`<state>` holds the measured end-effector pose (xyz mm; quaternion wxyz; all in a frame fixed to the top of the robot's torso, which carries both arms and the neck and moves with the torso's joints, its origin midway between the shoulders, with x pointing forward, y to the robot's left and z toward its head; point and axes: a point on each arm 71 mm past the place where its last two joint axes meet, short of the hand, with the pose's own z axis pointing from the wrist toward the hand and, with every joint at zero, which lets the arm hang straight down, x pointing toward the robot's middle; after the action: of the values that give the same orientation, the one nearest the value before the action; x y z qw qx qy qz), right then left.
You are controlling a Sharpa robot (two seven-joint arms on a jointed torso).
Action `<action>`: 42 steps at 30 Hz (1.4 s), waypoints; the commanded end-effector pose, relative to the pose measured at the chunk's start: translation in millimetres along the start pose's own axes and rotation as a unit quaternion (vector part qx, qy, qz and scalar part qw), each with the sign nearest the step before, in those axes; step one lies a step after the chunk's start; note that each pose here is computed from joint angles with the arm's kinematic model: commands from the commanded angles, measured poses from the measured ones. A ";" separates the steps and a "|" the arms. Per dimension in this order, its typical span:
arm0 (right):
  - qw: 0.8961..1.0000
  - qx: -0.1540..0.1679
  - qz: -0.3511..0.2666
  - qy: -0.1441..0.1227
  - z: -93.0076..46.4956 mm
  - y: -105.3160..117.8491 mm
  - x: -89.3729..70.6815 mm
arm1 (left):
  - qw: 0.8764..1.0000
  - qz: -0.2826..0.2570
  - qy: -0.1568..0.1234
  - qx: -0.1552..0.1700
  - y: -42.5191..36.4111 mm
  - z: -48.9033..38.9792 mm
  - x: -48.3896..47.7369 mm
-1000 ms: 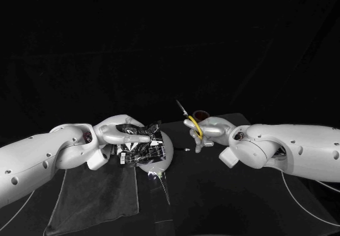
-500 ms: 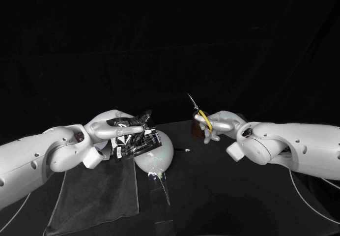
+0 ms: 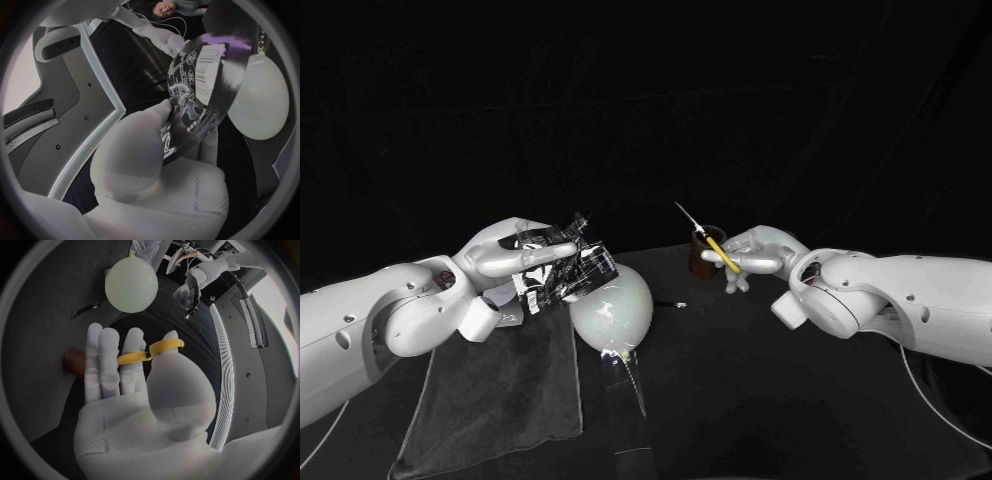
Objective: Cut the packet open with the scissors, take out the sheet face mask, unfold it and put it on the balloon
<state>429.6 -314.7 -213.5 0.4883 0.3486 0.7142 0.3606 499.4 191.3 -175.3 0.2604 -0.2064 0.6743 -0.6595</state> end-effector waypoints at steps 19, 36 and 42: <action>0.999 -0.027 -0.009 -0.024 1.1 1.4 2.4 | 0.999 0.002 -0.035 -0.004 21.8 -22.3 1.6; 0.999 -0.028 0.005 -0.041 7.6 -2.0 -0.5 | 0.994 0.073 -0.053 -0.057 66.4 -71.8 -11.9; 0.999 -0.028 0.006 -0.044 9.1 -2.8 -1.9 | 0.988 0.112 -0.042 -0.094 86.5 -87.5 -17.4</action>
<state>437.6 -316.7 -219.2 0.5219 0.3564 0.6864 0.3597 465.8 275.7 -259.3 0.3319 -0.2221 0.7271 -0.5585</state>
